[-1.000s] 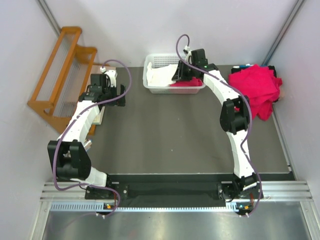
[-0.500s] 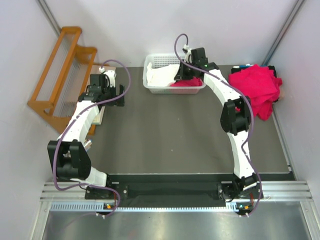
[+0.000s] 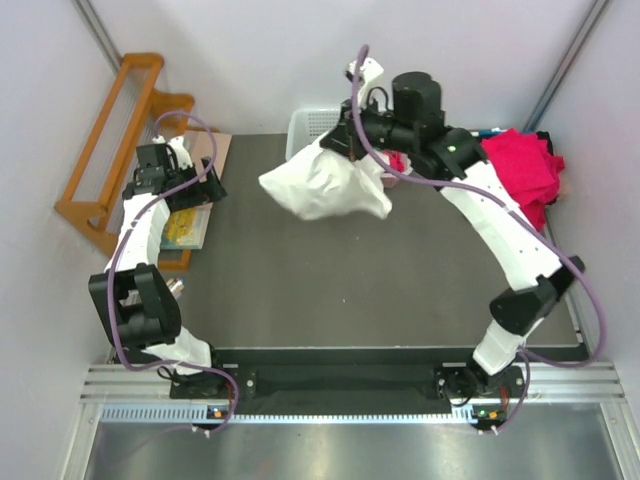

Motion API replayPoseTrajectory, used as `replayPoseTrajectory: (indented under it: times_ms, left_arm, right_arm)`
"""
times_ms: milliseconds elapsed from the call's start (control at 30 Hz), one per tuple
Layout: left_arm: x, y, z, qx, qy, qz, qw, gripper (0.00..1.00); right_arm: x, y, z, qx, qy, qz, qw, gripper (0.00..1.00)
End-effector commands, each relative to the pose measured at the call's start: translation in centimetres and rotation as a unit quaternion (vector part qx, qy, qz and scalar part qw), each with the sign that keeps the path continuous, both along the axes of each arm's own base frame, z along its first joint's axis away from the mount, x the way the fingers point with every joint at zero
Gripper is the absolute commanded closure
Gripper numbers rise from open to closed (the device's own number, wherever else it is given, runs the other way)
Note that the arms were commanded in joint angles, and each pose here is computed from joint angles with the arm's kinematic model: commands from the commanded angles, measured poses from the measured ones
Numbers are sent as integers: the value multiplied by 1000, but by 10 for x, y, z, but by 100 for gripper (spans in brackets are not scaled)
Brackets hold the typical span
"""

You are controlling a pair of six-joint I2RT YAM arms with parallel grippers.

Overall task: Fold and stack the t-shirts
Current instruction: Move the tshirt to the center of the board

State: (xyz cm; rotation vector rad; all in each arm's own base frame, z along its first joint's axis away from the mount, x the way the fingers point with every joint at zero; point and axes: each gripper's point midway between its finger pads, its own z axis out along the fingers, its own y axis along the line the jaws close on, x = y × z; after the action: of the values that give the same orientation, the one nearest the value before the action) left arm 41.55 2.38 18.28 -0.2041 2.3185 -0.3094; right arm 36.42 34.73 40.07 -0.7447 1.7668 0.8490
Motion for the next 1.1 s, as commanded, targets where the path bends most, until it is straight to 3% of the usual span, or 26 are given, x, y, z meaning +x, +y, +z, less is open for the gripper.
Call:
replayPoseTrajectory:
  times_ms: [0, 300, 467, 700, 733, 933, 1067]
  left_arm:
    - [-2, -20, 18, -43, -15, -30, 999, 1]
    - [-8, -25, 33, -51, -26, -39, 998, 1]
    - [-10, -22, 44, -37, -38, -39, 998, 1]
    - [-14, -21, 61, -24, -53, -47, 997, 1]
    - [-15, -21, 66, -21, -60, -50, 997, 1]
    - [-22, -23, 81, -11, -79, -61, 995, 1]
    - [-24, -24, 83, -9, -80, -64, 995, 1]
  right_arm:
    - [-28, -13, 35, 24, -50, 14, 998, 100]
    - [-31, -19, 43, 21, -53, 3, 998, 100]
    - [-19, -32, 33, 6, -49, -47, 998, 100]
    - [-4, -111, 23, 12, -36, -172, 984, 100]
    - [-2, -120, 3, 2, -19, -187, 982, 100]
    - [-2, -204, -23, 27, 12, -297, 954, 100]
    - [-3, -245, -15, 52, 12, -345, 937, 100]
